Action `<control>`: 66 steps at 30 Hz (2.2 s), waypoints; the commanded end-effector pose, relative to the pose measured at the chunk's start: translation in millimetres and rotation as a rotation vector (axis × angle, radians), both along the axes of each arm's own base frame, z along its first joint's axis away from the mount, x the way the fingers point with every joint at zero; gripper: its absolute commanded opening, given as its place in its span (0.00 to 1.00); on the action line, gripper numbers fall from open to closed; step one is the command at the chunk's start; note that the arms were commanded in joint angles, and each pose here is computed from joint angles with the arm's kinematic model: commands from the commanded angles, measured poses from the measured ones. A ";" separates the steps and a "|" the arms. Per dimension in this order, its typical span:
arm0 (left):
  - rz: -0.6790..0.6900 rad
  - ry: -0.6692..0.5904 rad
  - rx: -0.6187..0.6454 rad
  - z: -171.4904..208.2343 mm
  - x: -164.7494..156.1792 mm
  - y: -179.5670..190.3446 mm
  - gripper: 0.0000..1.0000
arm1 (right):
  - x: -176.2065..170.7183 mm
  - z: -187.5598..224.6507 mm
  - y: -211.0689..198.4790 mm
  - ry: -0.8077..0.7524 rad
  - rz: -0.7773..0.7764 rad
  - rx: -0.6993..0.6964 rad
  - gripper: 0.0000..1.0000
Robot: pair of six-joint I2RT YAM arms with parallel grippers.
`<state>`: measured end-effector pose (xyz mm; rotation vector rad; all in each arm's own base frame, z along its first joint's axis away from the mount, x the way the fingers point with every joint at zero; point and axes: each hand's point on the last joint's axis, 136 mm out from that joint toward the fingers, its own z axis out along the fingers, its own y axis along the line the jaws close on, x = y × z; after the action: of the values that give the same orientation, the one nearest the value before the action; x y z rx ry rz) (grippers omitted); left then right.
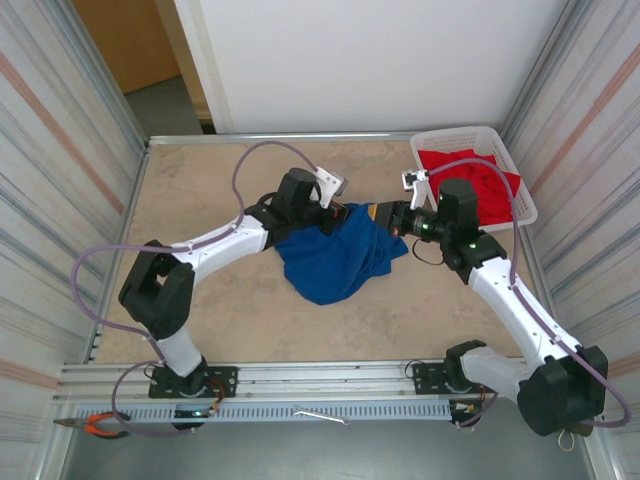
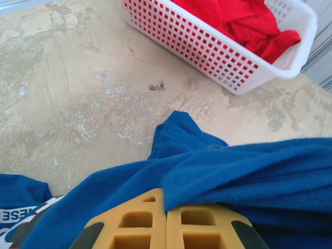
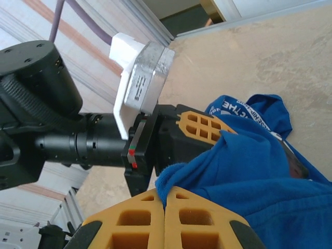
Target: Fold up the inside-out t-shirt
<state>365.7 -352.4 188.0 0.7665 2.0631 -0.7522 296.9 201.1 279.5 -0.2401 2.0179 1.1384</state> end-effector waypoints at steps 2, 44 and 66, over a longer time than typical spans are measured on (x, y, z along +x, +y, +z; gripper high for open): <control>0.035 0.037 -0.122 21.8 12.6 16.6 0.00 | -3.9 0.5 -11.9 -0.025 -0.015 -0.001 0.00; 0.200 0.112 -0.338 76.0 -25.8 70.7 0.00 | 60.3 -105.6 35.1 0.194 -0.168 -0.265 0.00; 0.208 0.025 -0.239 52.8 -37.7 93.6 0.68 | 13.5 -6.8 41.4 0.019 0.152 0.108 0.00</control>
<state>342.3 -250.9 221.1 0.2862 2.0671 -0.9399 315.3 239.7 267.2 -0.2917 2.0033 1.2974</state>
